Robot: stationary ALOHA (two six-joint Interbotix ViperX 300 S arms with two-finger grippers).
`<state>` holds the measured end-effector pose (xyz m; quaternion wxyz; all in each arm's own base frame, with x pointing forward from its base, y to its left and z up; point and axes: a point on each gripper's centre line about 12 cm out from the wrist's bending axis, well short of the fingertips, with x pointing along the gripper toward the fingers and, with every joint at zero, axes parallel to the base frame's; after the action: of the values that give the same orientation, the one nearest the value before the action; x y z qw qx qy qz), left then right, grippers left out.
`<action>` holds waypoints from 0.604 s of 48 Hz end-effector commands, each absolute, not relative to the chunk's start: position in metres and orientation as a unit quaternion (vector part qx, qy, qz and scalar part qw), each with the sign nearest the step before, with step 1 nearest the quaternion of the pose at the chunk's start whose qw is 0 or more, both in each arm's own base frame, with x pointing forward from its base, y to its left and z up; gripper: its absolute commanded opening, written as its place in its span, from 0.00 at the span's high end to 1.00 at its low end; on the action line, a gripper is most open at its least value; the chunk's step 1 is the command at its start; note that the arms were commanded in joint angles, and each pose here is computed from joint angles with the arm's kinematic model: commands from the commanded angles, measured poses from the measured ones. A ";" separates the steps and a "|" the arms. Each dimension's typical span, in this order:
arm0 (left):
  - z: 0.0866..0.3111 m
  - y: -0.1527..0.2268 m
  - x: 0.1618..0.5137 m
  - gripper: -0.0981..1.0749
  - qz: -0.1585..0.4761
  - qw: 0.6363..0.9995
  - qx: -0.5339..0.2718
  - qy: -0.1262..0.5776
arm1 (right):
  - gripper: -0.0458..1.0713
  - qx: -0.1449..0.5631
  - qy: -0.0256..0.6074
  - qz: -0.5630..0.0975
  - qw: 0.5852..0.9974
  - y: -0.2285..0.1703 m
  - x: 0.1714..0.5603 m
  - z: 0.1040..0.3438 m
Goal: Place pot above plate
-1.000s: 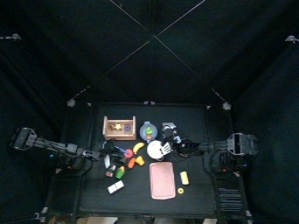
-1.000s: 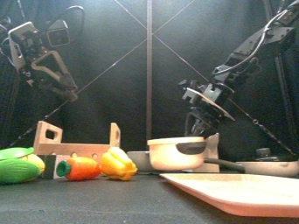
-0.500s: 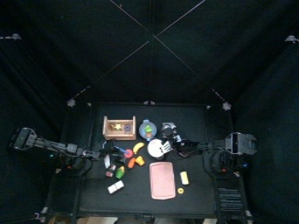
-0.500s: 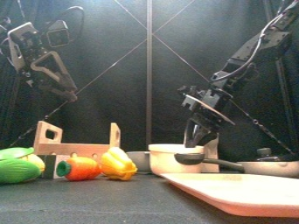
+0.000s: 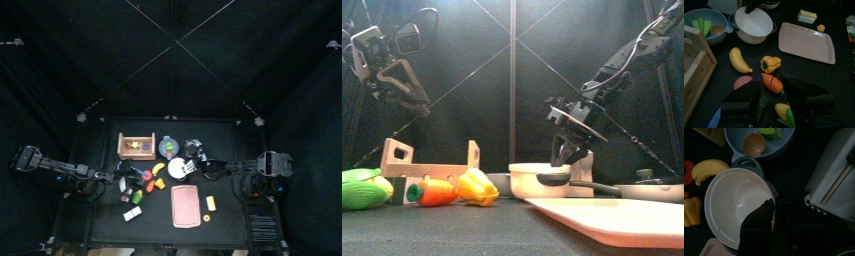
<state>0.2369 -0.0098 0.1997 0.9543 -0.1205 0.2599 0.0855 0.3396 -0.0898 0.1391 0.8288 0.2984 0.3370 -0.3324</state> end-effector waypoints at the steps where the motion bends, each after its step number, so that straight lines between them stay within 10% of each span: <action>1: 0.203 -0.010 0.239 0.28 0.085 0.955 -0.122 0.255 | 0.47 0.305 0.323 -0.321 0.836 -0.084 0.346 0.150; 29: 0.204 -0.010 0.240 0.28 0.084 0.955 -0.123 0.255 | 0.46 0.298 0.333 -0.318 0.836 -0.079 0.347 0.146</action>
<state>0.2369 -0.0095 0.1996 0.9541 -0.1215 0.2599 0.0864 0.3423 -0.0773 0.1350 0.8297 0.2965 0.3469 -0.3216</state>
